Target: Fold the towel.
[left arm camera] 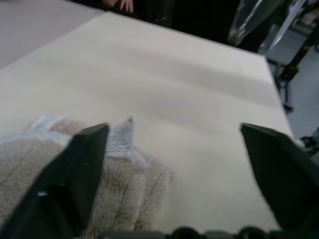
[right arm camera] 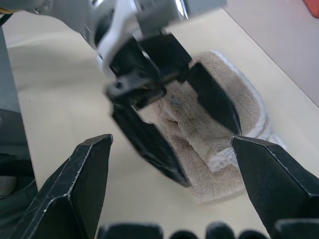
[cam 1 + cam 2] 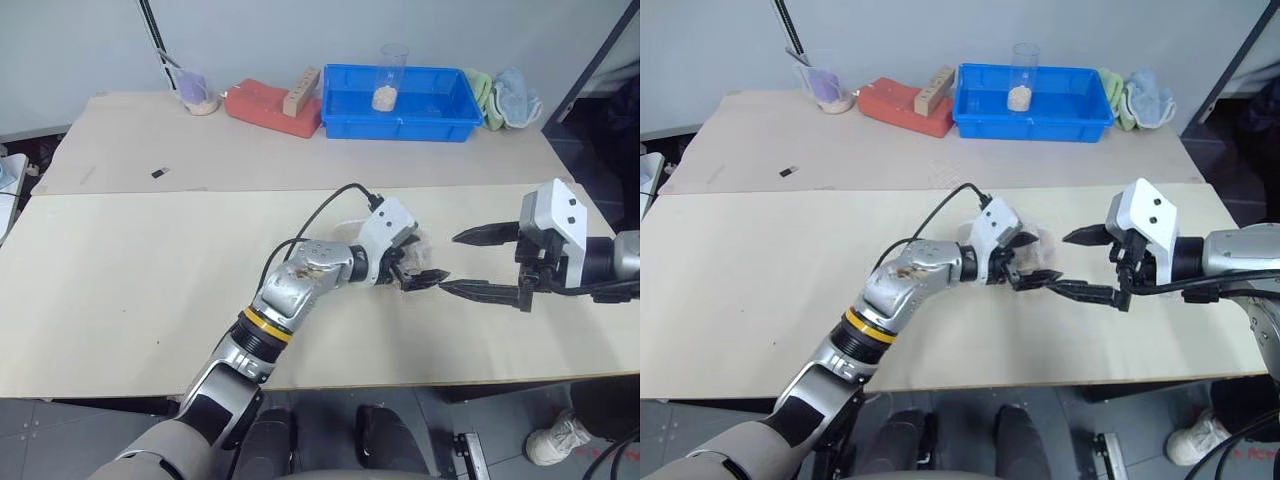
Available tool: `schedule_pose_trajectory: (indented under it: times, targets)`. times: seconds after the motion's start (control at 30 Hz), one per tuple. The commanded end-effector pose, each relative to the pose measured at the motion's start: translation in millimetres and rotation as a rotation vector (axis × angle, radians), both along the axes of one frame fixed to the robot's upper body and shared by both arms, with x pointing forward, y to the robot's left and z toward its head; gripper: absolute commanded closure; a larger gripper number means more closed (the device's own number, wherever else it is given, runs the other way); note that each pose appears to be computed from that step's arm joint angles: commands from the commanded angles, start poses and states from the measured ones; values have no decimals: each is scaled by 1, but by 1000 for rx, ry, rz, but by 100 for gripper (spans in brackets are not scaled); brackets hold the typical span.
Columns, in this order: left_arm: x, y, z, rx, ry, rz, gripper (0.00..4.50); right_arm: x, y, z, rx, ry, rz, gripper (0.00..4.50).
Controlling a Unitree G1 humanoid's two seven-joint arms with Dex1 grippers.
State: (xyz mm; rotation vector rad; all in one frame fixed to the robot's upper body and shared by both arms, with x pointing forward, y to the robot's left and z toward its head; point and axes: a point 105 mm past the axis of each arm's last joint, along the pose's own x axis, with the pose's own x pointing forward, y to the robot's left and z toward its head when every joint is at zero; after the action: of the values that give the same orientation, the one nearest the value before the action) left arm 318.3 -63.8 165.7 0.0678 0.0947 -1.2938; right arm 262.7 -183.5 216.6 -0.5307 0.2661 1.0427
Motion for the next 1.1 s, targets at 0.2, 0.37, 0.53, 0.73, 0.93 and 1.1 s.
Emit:
schedule_pose_trajectory:
  times: [0.2, 0.37, 0.53, 0.73, 0.93, 1.1]
  targets:
    - [-18, 90, 69, -63, -236, -105, 9, 28, 5, 10, 36, -132, -90, 28]
    - [-10, 156, 63, 131, -335, -38, 9, 61, 16, -3, 103, -156, -209, 28]
    - [-22, 184, 60, 202, -338, -72, 9, 92, 26, -34, 126, -135, -338, 28]
    - [-47, 183, 62, 178, -305, -159, 9, 112, 11, -66, 86, -110, -477, 28]
    - [-59, 184, 61, 173, -310, -165, 9, 117, 6, -88, 168, 23, -572, 28]
    - [-60, 184, 64, 166, -331, -141, 0, 116, 15, -89, 263, 107, -569, 144]
